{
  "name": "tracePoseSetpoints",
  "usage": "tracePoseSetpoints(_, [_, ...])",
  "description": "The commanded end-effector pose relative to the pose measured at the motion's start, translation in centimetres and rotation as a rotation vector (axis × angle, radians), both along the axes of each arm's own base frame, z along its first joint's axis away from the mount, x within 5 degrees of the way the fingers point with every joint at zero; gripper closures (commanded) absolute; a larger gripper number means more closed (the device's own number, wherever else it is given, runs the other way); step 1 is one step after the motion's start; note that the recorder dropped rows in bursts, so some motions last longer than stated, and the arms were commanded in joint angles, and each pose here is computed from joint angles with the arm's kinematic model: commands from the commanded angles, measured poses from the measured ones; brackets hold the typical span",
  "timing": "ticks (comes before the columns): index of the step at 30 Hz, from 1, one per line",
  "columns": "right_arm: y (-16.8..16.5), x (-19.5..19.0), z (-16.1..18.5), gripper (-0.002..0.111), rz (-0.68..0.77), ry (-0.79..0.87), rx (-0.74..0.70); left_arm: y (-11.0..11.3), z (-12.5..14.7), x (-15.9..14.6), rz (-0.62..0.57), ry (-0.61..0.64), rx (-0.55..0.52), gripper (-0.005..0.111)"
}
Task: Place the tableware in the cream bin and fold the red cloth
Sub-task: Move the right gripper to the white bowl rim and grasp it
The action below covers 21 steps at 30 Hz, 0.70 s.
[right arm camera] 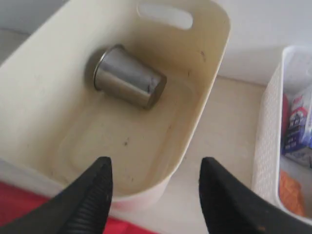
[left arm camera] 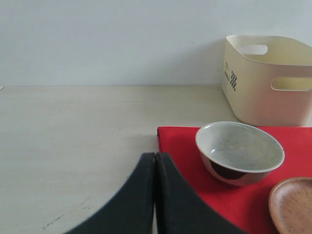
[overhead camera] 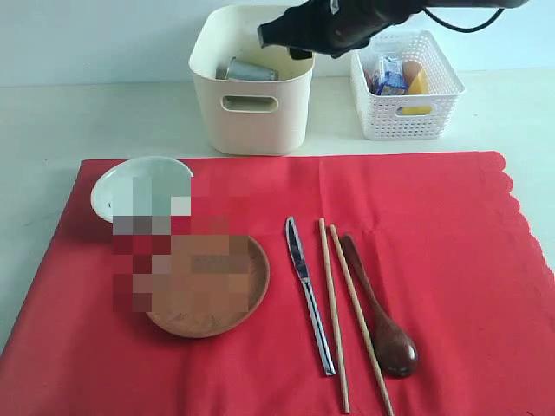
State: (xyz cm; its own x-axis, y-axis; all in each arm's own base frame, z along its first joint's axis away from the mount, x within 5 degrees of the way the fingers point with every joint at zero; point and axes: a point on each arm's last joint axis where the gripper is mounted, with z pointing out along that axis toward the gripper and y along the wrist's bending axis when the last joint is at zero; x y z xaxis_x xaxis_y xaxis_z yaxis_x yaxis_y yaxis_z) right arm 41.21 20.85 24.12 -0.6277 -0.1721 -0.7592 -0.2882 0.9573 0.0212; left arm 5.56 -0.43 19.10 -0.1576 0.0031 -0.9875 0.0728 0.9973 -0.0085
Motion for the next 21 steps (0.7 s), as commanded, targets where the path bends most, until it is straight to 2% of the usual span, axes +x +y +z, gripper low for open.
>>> tracePoseSetpoints(1, [2.1, -2.0, -0.3, 0.055, 0.024, 0.087, -0.042, 0.0, 0.1, 0.0, 0.002, -0.008, 0.001, 0.106])
tracePoseSetpoints(10, [8.4, -6.4, -1.7, 0.055, 0.119, 0.222, 0.05, 0.0, 0.1, 0.0, 0.002, -0.008, 0.001, 0.106])
tracePoseSetpoints(16, [10.2, -7.0, -5.5, 0.055, 0.056, 0.396, 0.168, 0.0, 0.1, 0.0, 0.002, -0.008, 0.001, 0.106])
tracePoseSetpoints(21, [10.8, -6.6, -8.1, 0.055, 0.039, 0.429, 0.192, 0.0, 0.1, 0.0, 0.002, -0.008, 0.001, 0.106])
